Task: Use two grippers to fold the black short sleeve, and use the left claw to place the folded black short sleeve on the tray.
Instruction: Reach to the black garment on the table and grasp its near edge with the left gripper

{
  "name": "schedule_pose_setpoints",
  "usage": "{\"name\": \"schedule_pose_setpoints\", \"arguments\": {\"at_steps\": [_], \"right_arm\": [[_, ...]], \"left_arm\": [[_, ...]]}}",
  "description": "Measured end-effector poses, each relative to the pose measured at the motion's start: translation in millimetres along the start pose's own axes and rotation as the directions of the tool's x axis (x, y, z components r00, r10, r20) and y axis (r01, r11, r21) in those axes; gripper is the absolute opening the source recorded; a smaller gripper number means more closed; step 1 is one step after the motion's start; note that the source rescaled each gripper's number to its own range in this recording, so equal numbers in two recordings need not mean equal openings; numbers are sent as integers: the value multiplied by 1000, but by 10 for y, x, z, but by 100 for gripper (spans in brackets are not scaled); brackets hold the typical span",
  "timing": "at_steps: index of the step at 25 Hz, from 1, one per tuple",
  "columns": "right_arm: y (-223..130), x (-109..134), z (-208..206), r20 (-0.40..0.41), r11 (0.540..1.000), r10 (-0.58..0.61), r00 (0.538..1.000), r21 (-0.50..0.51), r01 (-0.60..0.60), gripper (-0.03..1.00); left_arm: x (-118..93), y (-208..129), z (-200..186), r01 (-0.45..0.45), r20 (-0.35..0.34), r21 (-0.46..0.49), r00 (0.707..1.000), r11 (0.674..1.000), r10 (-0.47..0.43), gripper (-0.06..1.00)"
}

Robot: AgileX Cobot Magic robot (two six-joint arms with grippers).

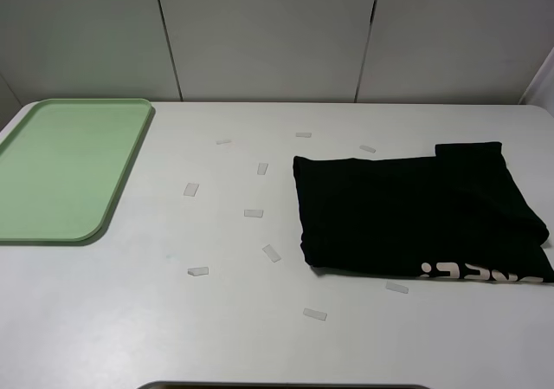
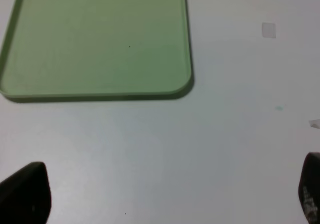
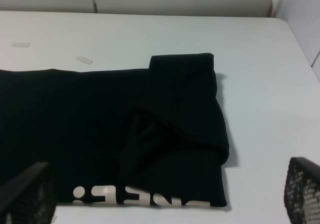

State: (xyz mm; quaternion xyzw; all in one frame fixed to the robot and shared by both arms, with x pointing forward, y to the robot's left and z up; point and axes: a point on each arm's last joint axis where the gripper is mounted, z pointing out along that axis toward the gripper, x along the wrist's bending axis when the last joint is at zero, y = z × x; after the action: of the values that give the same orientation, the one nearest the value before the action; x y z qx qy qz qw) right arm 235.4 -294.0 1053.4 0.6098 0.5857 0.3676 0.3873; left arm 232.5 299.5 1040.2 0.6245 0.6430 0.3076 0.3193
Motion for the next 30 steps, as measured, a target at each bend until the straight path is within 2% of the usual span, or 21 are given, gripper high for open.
{"name": "schedule_pose_setpoints", "arguments": {"at_steps": [30], "right_arm": [[0, 0, 0, 0, 1000, 0, 1000, 0, 0, 100]], "left_arm": [[-16, 1, 0, 7, 18, -1, 1000, 1000, -7, 100]]}}
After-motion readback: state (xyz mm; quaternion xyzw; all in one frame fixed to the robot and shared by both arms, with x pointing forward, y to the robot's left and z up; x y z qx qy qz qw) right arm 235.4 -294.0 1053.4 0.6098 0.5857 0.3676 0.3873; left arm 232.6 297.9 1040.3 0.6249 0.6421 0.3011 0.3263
